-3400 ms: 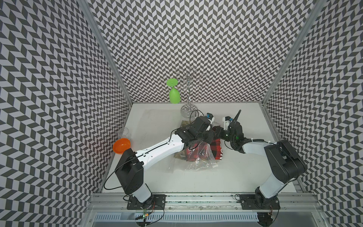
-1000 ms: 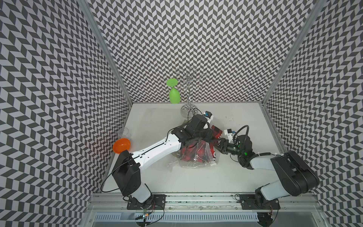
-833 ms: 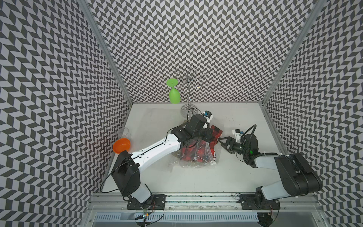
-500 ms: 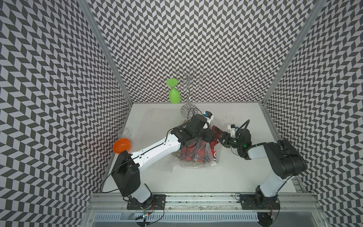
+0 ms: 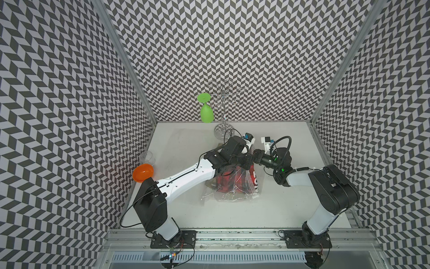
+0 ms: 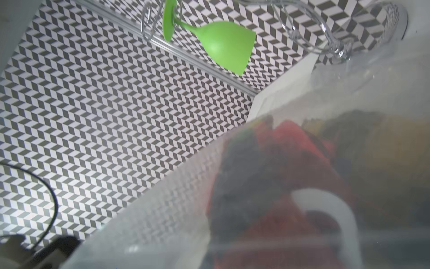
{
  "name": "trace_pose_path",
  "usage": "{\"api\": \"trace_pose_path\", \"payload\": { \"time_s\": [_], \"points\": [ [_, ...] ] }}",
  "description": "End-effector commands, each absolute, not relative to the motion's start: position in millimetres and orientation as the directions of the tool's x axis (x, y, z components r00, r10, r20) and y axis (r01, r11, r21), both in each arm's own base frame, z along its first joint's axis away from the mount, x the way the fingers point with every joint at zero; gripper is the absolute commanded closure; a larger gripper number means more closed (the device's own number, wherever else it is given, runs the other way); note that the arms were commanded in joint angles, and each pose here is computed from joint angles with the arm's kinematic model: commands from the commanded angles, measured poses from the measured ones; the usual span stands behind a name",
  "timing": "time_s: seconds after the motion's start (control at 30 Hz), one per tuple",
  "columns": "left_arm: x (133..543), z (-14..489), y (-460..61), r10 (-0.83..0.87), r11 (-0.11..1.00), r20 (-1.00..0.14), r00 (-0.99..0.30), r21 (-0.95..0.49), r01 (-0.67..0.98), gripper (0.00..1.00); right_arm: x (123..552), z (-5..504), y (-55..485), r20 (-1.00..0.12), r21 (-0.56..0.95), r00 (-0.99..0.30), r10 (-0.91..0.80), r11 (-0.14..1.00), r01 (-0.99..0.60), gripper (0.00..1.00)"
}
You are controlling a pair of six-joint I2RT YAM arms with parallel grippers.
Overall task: Place the folded shirt into the vacuum bag
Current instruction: Place the shirt in the vacuum bag.
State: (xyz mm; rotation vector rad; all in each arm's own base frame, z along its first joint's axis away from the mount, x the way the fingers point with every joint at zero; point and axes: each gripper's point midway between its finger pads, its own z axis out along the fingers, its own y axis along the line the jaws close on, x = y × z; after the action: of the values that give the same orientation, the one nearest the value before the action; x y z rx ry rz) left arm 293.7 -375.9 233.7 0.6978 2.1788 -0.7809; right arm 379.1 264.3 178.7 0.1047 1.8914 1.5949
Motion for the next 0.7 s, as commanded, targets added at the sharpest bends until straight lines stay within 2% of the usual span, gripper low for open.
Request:
{"api": "trace_pose_path", "payload": {
  "time_s": [0.0, 0.1, 0.17, 0.3, 0.43, 0.5, 0.67],
  "points": [
    [290.3, 269.4, -391.7, 0.197, 0.611, -0.809, -0.553, -0.339, 0.715, 0.95, 406.7, 121.6, 264.8, -0.342, 0.913, -0.787, 0.513, 0.381, -0.148, 0.91],
    [288.1, 280.6, -388.7, 0.177, 0.606, -0.822, -0.542, -0.342, 0.718, 0.95, 413.9, 60.3, 251.8, -0.267, 0.891, -0.781, 0.564, 0.453, 0.022, 0.9],
    [288.3, 282.6, -385.4, 0.17, 0.612, -0.825, -0.538, -0.34, 0.714, 0.95, 417.8, 43.3, 243.9, -0.276, 0.867, -0.769, 0.576, 0.495, 0.06, 0.83],
    [290.2, 273.2, -380.8, 0.18, 0.628, -0.818, -0.546, -0.332, 0.704, 0.95, 421.8, 60.1, 242.7, -0.339, 0.844, -0.78, 0.526, 0.536, -0.006, 0.52],
    [293.3, 269.7, -380.0, 0.178, 0.632, -0.816, -0.551, -0.334, 0.699, 0.95, 412.1, 100.0, 238.3, -0.404, 0.828, -0.789, 0.463, 0.552, -0.1, 0.34],
    [294.0, 271.7, -379.8, 0.174, 0.63, -0.819, -0.546, -0.334, 0.701, 0.95, 400.8, 109.3, 227.5, -0.428, 0.807, -0.795, 0.43, 0.579, -0.121, 0.29],
    [294.5, 272.4, -377.2, 0.173, 0.63, -0.823, -0.541, -0.329, 0.703, 0.95, 356.7, 105.4, 201.5, -0.406, 0.791, -0.843, 0.352, 0.597, -0.132, 0.27]
  ]
}}
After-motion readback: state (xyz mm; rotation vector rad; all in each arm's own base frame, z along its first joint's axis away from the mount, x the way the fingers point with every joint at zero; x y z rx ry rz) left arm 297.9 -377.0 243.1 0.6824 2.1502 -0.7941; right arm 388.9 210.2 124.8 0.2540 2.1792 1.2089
